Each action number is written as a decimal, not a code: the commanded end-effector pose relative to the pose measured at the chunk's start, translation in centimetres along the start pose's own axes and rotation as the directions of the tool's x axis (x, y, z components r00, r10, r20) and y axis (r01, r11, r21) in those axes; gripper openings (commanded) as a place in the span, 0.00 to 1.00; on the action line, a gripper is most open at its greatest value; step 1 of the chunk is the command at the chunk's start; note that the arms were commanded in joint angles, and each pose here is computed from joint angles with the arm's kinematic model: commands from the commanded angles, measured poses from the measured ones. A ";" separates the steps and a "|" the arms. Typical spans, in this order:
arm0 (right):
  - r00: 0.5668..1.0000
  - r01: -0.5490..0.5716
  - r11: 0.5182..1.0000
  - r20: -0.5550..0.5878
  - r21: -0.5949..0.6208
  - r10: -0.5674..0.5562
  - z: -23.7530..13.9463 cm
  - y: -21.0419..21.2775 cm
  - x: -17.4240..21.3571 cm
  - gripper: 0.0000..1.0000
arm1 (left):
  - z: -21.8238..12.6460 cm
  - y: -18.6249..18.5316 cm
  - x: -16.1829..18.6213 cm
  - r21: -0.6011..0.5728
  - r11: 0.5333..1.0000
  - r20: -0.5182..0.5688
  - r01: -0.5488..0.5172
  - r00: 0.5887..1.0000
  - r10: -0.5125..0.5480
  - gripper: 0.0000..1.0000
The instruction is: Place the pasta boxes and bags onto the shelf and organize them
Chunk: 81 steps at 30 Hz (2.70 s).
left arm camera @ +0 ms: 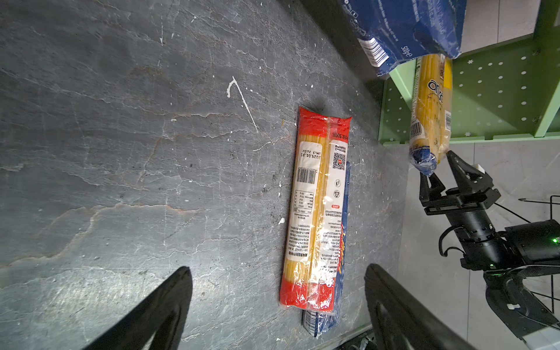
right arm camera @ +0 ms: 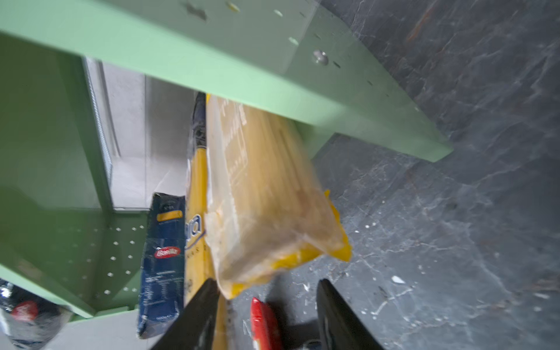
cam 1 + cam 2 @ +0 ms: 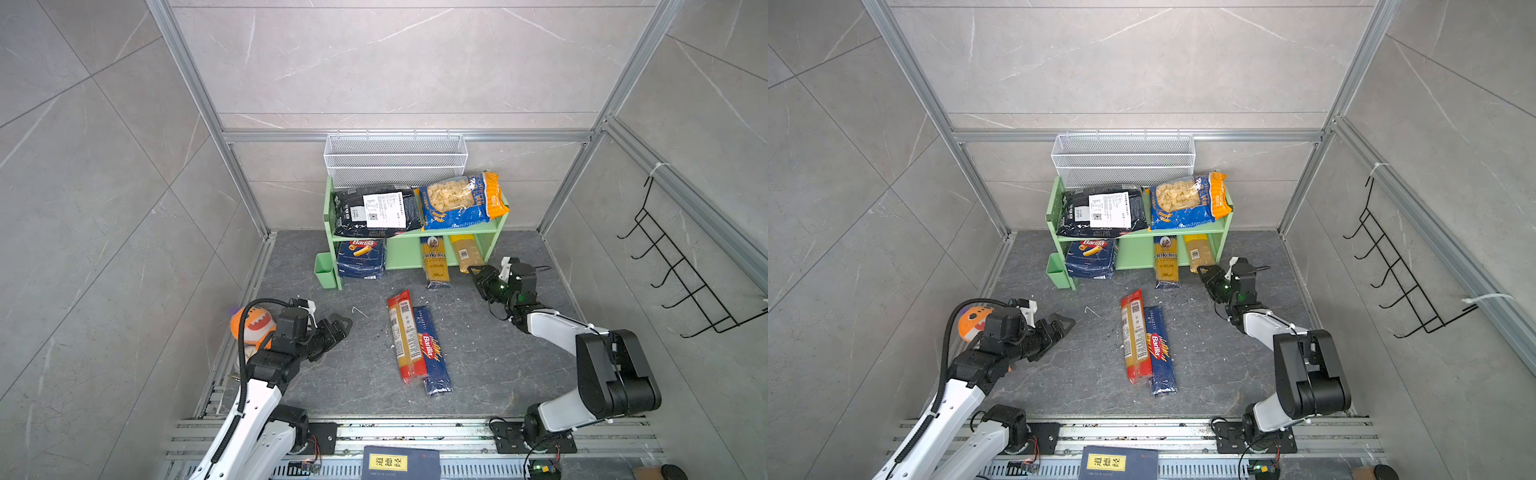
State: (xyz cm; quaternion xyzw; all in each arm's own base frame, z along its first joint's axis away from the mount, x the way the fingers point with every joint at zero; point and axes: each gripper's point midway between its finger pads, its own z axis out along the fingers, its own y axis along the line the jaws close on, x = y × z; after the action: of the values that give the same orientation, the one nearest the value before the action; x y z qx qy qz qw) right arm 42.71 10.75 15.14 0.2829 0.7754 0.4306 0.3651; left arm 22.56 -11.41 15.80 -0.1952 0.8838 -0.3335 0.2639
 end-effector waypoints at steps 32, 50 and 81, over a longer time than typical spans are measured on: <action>0.990 0.050 0.991 -0.126 -0.125 -0.066 4.3 5.4 8.4 0.82 | -0.9 -0.8 0.1 0.032 0.997 0.017 -0.069 0.998 0.069 0.91; 0.992 0.077 0.989 -0.088 -0.127 -0.088 4.3 6.2 7.2 0.24 | -0.2 -0.8 -0.2 0.022 0.998 0.007 -0.066 0.998 0.066 0.91; 0.988 0.047 0.989 -0.139 -0.138 -0.066 3.1 5.0 4.1 0.92 | 0.5 -1.5 -0.8 0.037 0.998 -0.005 -0.059 0.998 0.059 0.91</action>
State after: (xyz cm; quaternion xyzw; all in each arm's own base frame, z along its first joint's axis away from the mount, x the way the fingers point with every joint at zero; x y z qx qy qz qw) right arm 44.21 17.40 15.44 0.2255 0.7755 0.4886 0.3302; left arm 23.04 -11.67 14.89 -0.1846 0.8924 -0.3258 0.2520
